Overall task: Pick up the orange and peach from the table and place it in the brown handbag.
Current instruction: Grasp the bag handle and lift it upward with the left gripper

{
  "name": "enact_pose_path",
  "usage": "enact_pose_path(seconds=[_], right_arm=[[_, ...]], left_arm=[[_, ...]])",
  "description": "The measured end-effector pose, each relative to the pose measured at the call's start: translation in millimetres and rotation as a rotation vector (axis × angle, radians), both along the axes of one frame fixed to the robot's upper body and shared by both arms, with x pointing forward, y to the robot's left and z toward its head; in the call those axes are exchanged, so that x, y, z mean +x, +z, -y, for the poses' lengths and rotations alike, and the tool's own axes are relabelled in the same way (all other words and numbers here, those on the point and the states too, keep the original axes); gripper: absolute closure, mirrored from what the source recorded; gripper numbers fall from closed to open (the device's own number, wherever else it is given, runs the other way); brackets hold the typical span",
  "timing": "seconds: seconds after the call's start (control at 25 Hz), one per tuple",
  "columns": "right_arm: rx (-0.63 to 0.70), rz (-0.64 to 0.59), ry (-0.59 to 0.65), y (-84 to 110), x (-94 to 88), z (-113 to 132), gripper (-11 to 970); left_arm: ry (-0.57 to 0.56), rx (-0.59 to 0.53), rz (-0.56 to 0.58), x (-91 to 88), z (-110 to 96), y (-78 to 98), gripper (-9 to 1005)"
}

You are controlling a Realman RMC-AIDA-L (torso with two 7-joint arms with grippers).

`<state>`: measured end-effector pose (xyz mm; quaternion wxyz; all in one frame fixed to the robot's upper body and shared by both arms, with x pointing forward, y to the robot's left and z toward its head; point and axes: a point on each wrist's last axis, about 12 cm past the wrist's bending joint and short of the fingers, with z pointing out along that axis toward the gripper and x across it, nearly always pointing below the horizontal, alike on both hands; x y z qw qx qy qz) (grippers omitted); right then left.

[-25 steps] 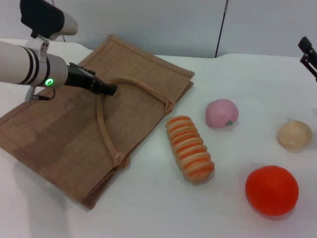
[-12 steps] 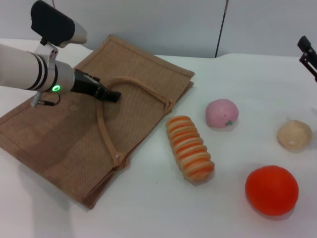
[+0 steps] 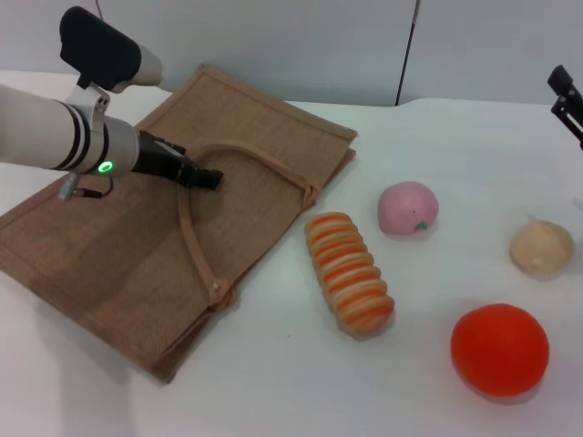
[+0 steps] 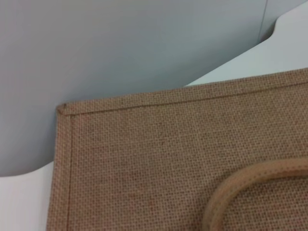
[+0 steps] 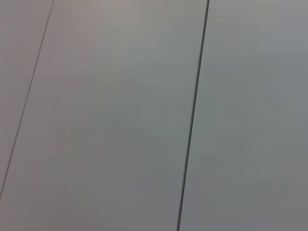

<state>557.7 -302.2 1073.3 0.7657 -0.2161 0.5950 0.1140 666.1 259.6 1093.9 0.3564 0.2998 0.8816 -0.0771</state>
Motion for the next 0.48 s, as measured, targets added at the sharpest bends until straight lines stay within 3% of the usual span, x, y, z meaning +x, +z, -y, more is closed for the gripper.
enact_pose_path(seconds=[0.48], right_arm=[[-0.002,-0.001,-0.003,-0.2,-0.2,1.0,205]], left_arm=[[0.004,0.003,0.002,-0.6,0.1,-2.0,341]])
